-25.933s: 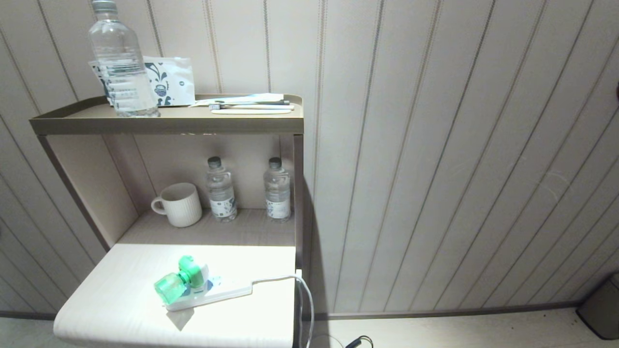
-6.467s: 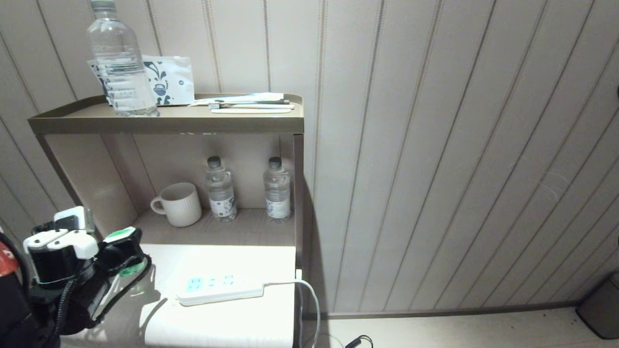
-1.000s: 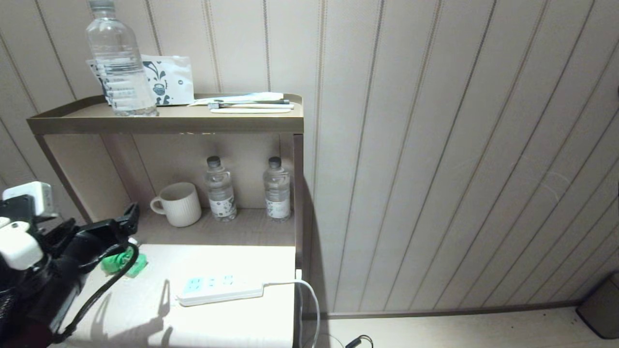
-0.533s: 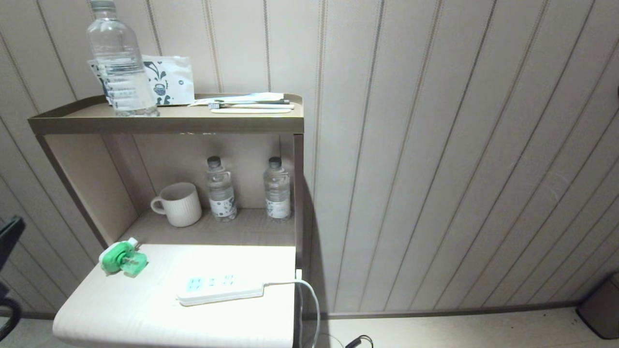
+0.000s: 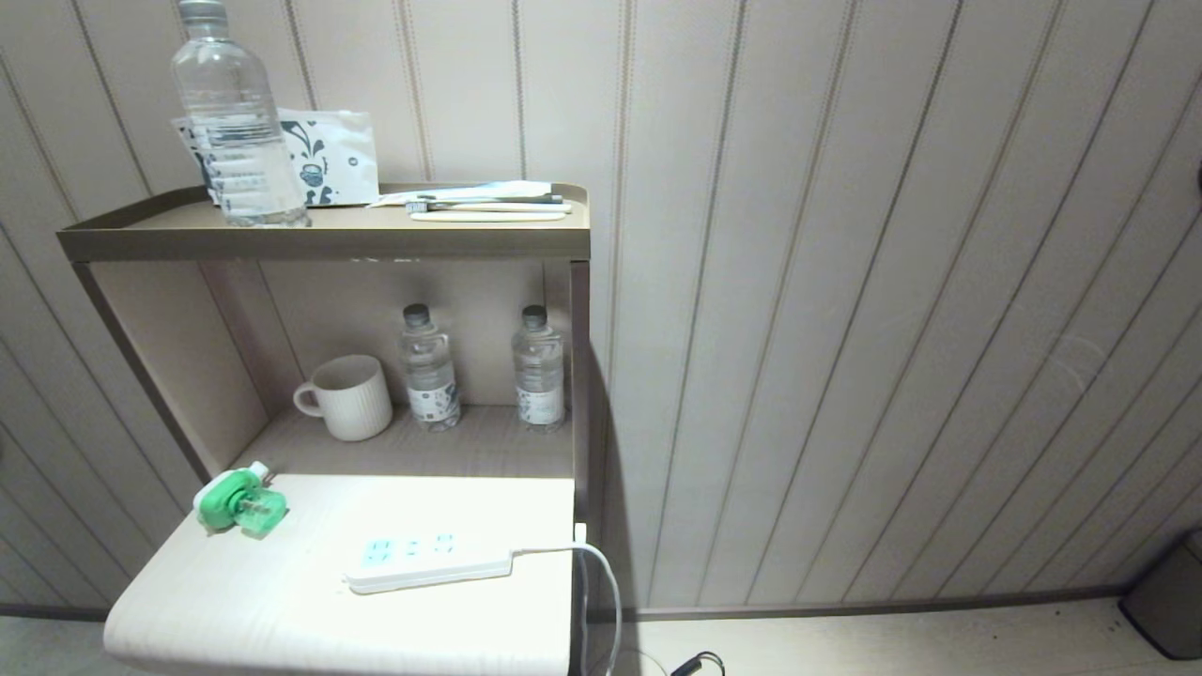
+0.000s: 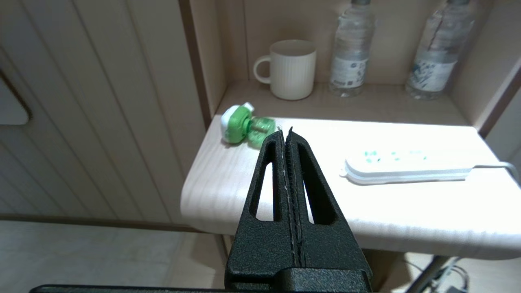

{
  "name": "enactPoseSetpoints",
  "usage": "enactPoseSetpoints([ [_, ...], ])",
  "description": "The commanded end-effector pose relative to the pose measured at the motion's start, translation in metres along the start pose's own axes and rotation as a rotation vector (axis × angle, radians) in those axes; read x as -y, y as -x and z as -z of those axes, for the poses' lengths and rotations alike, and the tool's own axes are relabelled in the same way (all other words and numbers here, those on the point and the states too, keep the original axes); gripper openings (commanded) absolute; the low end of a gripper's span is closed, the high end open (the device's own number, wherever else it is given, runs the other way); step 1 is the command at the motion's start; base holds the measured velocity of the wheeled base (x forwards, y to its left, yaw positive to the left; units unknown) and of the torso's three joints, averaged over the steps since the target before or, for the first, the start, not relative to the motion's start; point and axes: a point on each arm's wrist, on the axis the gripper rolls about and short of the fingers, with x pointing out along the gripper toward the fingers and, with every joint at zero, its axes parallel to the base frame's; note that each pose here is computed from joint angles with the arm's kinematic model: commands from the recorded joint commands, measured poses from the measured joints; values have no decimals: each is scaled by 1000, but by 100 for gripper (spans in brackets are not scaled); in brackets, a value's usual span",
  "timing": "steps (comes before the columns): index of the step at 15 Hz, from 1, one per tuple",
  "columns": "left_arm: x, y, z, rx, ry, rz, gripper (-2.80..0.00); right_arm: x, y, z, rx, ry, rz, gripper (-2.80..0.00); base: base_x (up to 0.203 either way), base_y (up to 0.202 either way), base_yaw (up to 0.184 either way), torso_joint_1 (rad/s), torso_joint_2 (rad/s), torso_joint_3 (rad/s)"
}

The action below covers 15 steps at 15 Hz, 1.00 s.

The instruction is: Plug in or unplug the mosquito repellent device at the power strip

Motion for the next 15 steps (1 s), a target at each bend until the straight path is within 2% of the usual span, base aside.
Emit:
enactPoseSetpoints([
  [1, 0, 13, 28, 86, -29, -17, -280, 0, 0, 0, -1, 0, 0, -280, 0, 0, 0, 0, 0, 0],
  [2, 2, 11, 43, 70, -52, -5, -280, 0, 0, 0, -1, 0, 0, -280, 0, 0, 0, 0, 0, 0],
  [5, 5, 10, 44, 90, -31, 116, -280, 0, 0, 0, -1, -2, 0, -280, 0, 0, 0, 0, 0, 0],
  [8, 5, 10, 44, 91, -26, 112, -280, 0, 0, 0, -1, -2, 0, -280, 0, 0, 0, 0, 0, 0],
  [11, 4, 10, 44, 87, 32, 95, -280, 0, 0, 0, -1, 0, 0, -280, 0, 0, 0, 0, 0, 0],
  [15, 4, 10, 44, 85, 33, 92, -280, 0, 0, 0, -1, 0, 0, -280, 0, 0, 0, 0, 0, 0],
])
